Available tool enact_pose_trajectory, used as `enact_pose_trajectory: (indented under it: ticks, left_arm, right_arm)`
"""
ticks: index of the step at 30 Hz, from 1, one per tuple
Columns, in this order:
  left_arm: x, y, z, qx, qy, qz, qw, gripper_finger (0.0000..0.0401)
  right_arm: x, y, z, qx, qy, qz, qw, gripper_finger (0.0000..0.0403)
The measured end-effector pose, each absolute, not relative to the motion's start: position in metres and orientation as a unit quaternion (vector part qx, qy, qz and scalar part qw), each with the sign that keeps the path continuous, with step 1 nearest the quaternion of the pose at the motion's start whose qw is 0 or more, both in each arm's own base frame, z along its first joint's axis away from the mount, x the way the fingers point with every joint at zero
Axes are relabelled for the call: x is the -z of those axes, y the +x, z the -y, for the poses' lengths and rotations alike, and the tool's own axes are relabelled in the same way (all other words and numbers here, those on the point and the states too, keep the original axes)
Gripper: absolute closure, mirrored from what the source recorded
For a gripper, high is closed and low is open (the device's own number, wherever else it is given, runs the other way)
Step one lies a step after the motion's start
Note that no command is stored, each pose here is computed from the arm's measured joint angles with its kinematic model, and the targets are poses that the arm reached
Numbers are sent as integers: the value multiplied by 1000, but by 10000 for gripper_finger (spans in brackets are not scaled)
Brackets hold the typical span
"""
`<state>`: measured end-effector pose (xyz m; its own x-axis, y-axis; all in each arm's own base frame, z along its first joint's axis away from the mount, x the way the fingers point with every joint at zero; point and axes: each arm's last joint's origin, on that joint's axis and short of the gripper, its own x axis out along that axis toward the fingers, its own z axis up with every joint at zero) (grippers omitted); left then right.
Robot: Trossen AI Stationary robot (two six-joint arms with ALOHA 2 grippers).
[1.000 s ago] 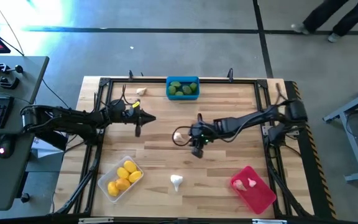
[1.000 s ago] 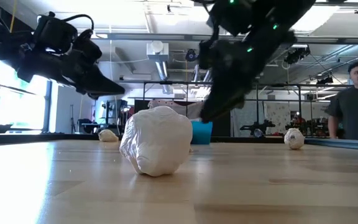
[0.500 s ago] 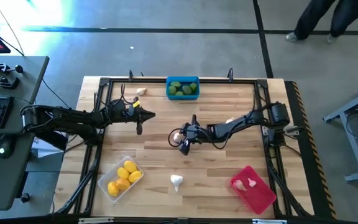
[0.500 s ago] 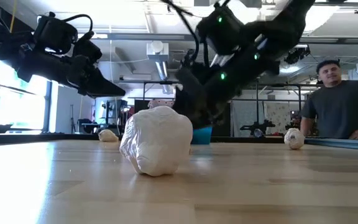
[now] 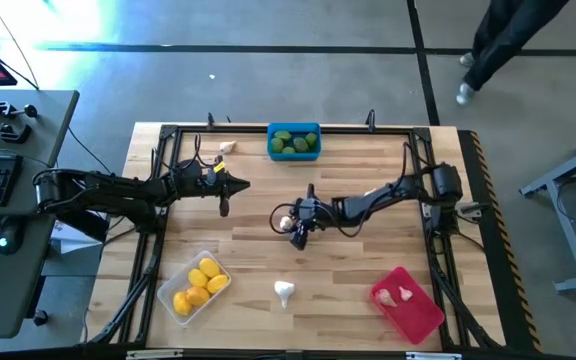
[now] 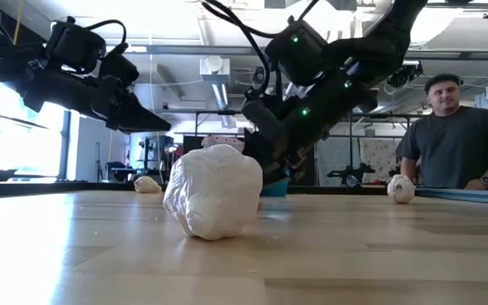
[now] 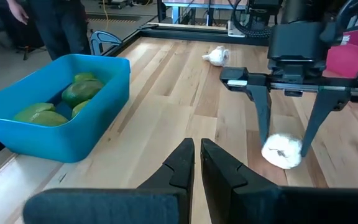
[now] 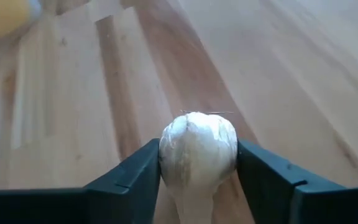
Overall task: Sort produce into baskets
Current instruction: Put the garlic into the red bin
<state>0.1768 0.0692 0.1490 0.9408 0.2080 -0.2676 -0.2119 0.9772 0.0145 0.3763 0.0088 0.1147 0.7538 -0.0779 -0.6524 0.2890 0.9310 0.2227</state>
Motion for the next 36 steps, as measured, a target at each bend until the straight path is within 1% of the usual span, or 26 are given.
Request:
enact_pose_trajectory:
  ticks: [4,6,10,16,19,23,27,30,33,36]
  left_arm:
    - [-149,177,-69,-107,-7,-135,985,387]
    - [-149,177,-69,-107,-9,-135,985,387]
    - [-149,177,-69,-107,-11,-135,985,387]
    - [-149,177,-69,-106,-8,-135,985,387]
    - [-149,177,-69,-106,-8,-135,985,387]
    - [-149,177,-69,-106,-9,-135,985,387]
    - [-149,177,-69,-106,-9,-135,985,387]
    - [-149,177,-69,-106,-9,-135,985,387]
    - [-149,177,-69,-107,-11,-135,985,387]
    - [-149,177,-69,-107,-11,-134,985,387]
  right_arm:
    - [-118,376,-7,65,174,-342,921,250]
    - [-128,374,-7,50,179,-338,923,264]
    - [-160,361,-9,21,192,-350,917,276]
    - [-217,318,-25,31,248,-386,888,278]
    - [-239,291,-40,39,296,-411,862,278]
    - [-256,253,-65,69,366,-462,805,278]
    - [-256,220,-91,129,412,-526,733,279]
    - [-252,201,-109,172,426,-565,685,279]
    - [-250,187,-124,201,435,-585,654,279]
    - [-249,177,-134,228,445,-585,638,279]
